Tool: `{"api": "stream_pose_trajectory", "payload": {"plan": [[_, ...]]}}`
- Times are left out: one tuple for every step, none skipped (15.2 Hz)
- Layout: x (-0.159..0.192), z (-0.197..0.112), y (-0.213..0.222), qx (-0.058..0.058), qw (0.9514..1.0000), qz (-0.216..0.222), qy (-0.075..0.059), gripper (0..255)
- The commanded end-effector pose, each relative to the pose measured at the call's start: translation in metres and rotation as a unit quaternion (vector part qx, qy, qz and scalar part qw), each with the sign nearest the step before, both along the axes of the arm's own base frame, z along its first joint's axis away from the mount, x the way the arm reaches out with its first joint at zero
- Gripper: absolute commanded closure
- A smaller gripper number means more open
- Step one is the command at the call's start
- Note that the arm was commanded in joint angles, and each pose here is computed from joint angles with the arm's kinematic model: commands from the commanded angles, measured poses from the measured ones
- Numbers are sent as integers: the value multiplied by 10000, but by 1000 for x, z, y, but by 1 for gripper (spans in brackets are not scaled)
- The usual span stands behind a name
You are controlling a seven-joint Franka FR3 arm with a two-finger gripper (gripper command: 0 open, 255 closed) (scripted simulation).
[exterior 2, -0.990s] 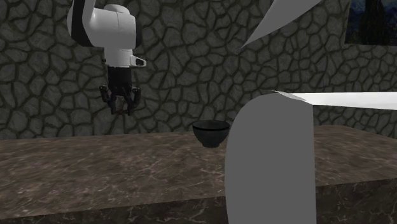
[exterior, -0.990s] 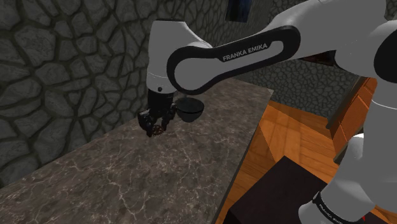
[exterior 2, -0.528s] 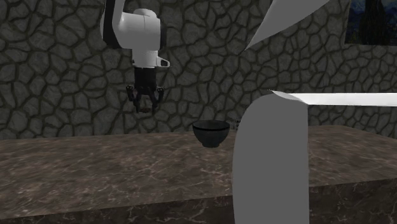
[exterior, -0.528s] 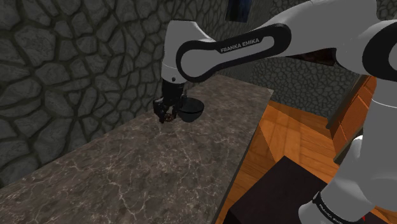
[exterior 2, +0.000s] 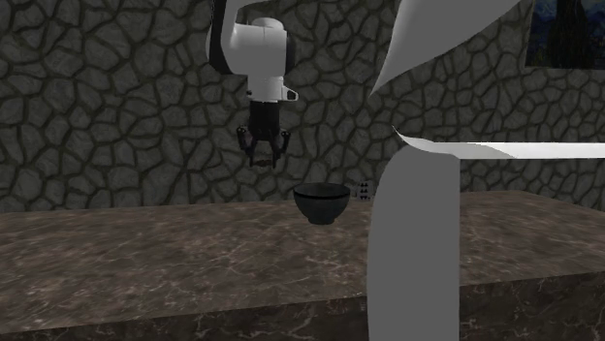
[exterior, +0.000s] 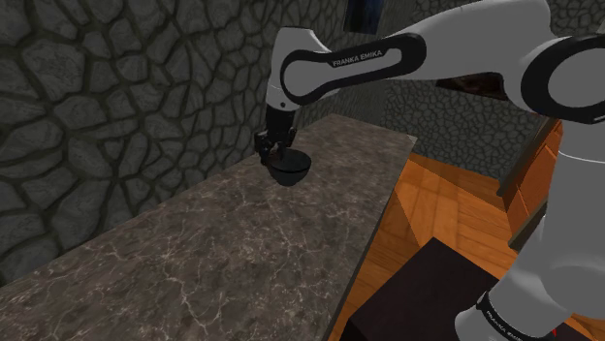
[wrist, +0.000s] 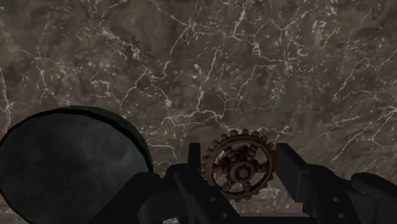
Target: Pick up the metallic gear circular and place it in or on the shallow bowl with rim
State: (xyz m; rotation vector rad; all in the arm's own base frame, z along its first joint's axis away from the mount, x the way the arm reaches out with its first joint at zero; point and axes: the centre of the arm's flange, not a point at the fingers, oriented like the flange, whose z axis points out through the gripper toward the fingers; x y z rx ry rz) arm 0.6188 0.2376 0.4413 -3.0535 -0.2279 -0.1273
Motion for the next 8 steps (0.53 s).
{"api": "stream_pose_trajectory", "payload": {"plan": [[15, -2, -22, 0, 10000, 7, 0, 255], [22, -2, -33, 0, 10000, 7, 0, 255], [29, -2, -44, 0, 10000, 7, 0, 255], [37, -1, -55, 0, 10000, 7, 0, 255], [44, -1, -66, 0, 10000, 7, 0, 255], [52, -1, -77, 0, 10000, 7, 0, 255], [59, -1, -88, 0, 10000, 7, 0, 255], [66, -1, -99, 0, 10000, 7, 0, 255]]}}
